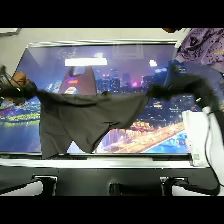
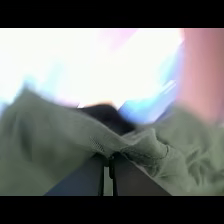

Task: Fold the clothes and pants, and hang the long-sleeved shirts on hangers.

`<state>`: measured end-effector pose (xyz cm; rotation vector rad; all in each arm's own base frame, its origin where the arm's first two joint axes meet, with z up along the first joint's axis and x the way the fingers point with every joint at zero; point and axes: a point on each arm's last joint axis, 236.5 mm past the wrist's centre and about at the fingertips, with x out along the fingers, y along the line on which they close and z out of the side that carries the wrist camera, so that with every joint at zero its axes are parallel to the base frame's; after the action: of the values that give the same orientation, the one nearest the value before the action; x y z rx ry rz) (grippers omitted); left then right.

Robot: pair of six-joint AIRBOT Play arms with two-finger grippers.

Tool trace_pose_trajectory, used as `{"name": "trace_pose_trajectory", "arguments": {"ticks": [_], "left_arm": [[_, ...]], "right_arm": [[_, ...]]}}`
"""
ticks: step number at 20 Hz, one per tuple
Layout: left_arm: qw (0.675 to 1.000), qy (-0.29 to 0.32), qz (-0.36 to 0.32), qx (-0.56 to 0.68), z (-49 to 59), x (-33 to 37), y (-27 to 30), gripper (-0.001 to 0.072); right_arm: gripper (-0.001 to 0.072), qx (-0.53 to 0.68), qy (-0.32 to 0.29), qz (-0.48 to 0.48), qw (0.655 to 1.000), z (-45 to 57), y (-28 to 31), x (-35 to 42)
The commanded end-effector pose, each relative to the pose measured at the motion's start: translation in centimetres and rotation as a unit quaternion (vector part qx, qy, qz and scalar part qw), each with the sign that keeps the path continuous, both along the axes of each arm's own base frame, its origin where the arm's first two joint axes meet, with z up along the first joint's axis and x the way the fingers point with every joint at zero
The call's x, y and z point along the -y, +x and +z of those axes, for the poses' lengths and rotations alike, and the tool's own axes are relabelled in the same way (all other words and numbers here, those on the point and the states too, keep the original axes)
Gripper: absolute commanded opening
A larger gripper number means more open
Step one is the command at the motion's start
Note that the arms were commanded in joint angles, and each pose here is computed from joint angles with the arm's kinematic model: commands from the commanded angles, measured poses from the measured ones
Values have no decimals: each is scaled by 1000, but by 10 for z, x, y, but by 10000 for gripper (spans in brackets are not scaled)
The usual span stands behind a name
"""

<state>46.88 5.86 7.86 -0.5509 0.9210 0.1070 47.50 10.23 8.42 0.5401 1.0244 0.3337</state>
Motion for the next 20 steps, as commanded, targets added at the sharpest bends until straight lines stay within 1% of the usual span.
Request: {"name": "trace_pose_trajectory", "arguments": {"ticks": [1,2,4,7,10,13,14,16,18,20], "left_arm": [[990,42,-9,137,140,-2,13,19],[982,55,-11,179,184,0,7,19],[964,79,-16,253,263,10,-22,19],[941,98,-20,323,337,31,-89,19],[940,109,-17,322,355,47,-157,19],[947,116,6,301,352,49,-210,19],[947,115,10,299,352,51,-219,19],[950,102,18,296,352,53,-225,19],[957,89,22,274,337,50,-215,19],[975,65,18,213,291,46,-189,19]], "right_arm": [[38,185,-35,-29,982,189,10,39],[38,236,-57,-38,969,242,-3,48],[39,323,-108,-69,938,327,-42,64],[39,401,-151,-115,896,396,-121,79],[39,446,-188,-162,860,433,-199,95],[39,468,-204,-223,830,454,-246,117],[39,469,-208,-234,826,456,-250,123],[39,460,-206,-236,831,451,-235,125],[39,424,-191,-231,854,430,-193,126],[39,373,-173,-203,889,391,-131,119]]}}
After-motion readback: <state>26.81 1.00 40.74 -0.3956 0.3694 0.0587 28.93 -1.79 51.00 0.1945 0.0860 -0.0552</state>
